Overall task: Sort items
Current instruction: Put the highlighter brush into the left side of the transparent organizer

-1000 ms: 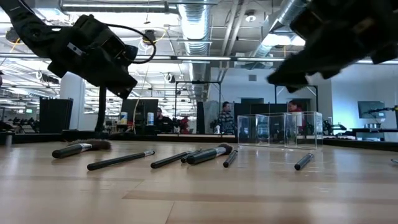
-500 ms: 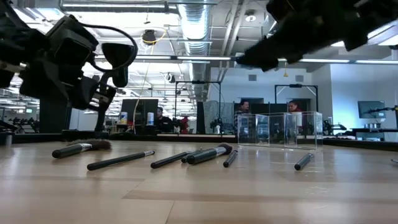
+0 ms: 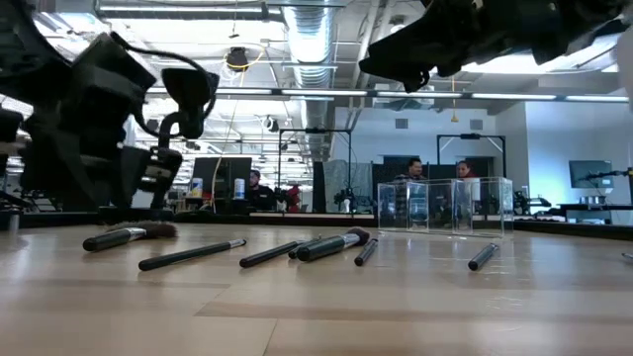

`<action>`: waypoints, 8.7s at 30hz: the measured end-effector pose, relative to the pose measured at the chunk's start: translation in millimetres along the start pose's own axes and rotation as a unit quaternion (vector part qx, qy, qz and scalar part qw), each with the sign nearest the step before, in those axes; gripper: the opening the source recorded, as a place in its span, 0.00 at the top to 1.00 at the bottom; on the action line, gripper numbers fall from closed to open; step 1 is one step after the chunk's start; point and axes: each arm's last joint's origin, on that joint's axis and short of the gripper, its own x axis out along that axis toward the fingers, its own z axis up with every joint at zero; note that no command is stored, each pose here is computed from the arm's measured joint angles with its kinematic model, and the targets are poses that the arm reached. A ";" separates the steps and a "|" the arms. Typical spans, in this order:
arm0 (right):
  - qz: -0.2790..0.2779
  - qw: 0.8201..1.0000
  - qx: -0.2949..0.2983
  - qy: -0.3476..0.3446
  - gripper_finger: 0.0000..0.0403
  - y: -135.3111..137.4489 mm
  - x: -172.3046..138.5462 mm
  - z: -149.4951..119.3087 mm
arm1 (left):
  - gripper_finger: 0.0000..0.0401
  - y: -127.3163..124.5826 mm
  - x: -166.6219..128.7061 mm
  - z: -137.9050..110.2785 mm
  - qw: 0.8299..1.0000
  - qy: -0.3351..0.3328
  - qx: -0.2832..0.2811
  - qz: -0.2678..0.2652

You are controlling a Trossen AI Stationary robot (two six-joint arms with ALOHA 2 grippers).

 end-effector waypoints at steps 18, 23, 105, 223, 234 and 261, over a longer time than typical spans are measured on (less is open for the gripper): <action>-0.002 1.000 -0.003 0.002 0.61 -1.4 0.0 -0.6 | 0.70 17.0 21.6 6.5 1.000 0.027 -0.006 -0.008; -0.002 1.000 -0.004 0.004 0.61 -1.4 0.0 -1.2 | 0.70 12.7 9.6 14.5 1.000 0.026 -0.006 -0.012; -0.040 0.946 0.094 0.308 0.78 -47.6 208.9 -43.6 | 0.88 39.6 26.5 18.9 0.971 0.046 -0.077 0.223; -0.195 0.975 -0.023 -0.102 0.84 -63.4 44.4 -4.7 | 0.90 108.2 -24.3 133.7 0.859 -0.348 -0.013 0.376; -0.258 0.965 -0.045 -0.006 0.83 -57.3 15.6 12.6 | 0.91 109.1 -23.9 132.4 0.857 -0.341 -0.017 0.385; -0.243 0.943 0.192 0.122 0.83 -34.2 -77.2 23.2 | 0.91 178.6 -5.9 166.6 0.900 -0.158 -0.086 0.397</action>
